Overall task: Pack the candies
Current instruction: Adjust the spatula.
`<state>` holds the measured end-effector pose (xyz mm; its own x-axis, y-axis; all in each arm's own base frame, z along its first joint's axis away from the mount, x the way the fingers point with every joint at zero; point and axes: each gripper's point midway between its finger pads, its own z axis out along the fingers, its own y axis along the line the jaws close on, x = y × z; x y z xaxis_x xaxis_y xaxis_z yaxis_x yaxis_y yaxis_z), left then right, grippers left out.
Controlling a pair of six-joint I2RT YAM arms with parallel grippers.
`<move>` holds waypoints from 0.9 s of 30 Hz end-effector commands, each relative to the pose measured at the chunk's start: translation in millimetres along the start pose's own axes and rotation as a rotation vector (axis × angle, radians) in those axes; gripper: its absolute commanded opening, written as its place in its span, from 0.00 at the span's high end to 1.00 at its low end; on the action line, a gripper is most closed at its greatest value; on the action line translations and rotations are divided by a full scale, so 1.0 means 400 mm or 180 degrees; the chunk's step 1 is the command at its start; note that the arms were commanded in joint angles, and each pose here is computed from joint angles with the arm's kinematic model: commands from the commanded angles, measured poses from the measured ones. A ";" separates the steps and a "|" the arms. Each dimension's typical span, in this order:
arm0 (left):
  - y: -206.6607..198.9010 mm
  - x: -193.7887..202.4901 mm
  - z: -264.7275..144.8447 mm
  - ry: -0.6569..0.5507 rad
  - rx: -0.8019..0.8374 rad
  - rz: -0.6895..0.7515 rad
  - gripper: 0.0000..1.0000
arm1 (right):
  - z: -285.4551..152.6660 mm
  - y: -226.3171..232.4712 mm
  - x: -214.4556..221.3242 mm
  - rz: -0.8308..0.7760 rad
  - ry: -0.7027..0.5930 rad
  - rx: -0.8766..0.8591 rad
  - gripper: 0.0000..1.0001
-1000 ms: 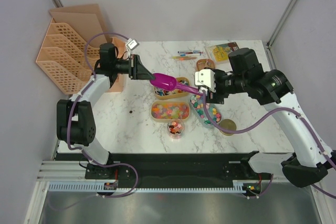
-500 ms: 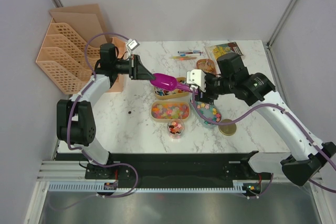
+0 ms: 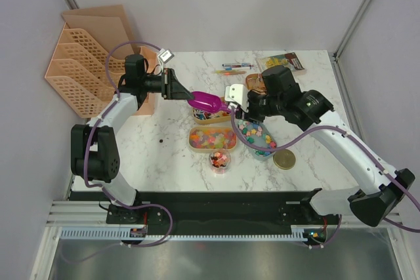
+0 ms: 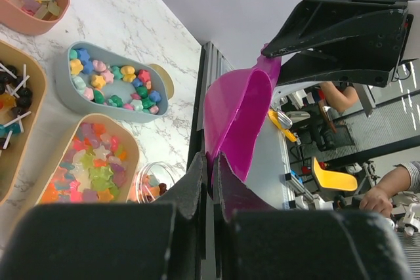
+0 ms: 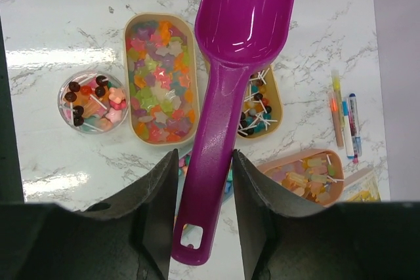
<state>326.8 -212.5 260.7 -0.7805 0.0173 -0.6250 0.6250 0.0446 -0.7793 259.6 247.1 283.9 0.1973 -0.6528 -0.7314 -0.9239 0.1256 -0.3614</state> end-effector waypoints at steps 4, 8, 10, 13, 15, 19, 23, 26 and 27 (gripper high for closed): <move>-0.030 -0.026 -0.009 -0.0013 0.0025 0.0214 0.98 | 0.020 0.003 0.012 0.0038 0.0112 0.0045 0.52; -0.029 -0.027 -0.010 -0.0019 0.0017 0.0223 0.98 | 0.023 0.003 0.025 0.0051 0.0187 0.0073 0.53; -0.025 -0.025 -0.011 -0.0021 0.0013 0.0213 0.98 | 0.027 0.001 0.025 0.0050 0.0215 0.0095 0.57; -0.021 -0.026 -0.012 -0.0023 0.0009 0.0204 0.98 | 0.028 -0.002 0.019 0.0044 0.0198 0.0114 0.63; -0.020 -0.027 -0.012 -0.0026 0.0005 0.0208 0.98 | 0.027 -0.009 0.021 0.0059 0.0212 0.0159 0.72; -0.009 -0.027 -0.011 -0.0060 -0.0082 0.0175 0.94 | 0.018 -0.028 0.028 0.0127 0.0288 0.0316 1.00; 0.062 -0.051 -0.024 -0.0198 -0.0788 0.0431 0.36 | -0.026 -0.057 0.043 0.0213 0.0432 0.0619 1.00; 0.137 -0.089 -0.068 -0.0237 -0.1553 0.0761 0.27 | -0.061 -0.043 0.099 0.0592 0.0787 0.0601 1.00; 0.176 -0.109 -0.097 -0.0283 -0.1951 0.0848 0.27 | -0.083 -0.025 0.128 0.0784 0.0950 0.0537 1.00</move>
<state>370.3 -202.2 238.3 -0.7255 -0.0421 -0.6869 0.6370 0.3370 -0.6934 277.3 218.6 264.6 0.0198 -0.7640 -0.6449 -0.8817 0.2908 -0.3715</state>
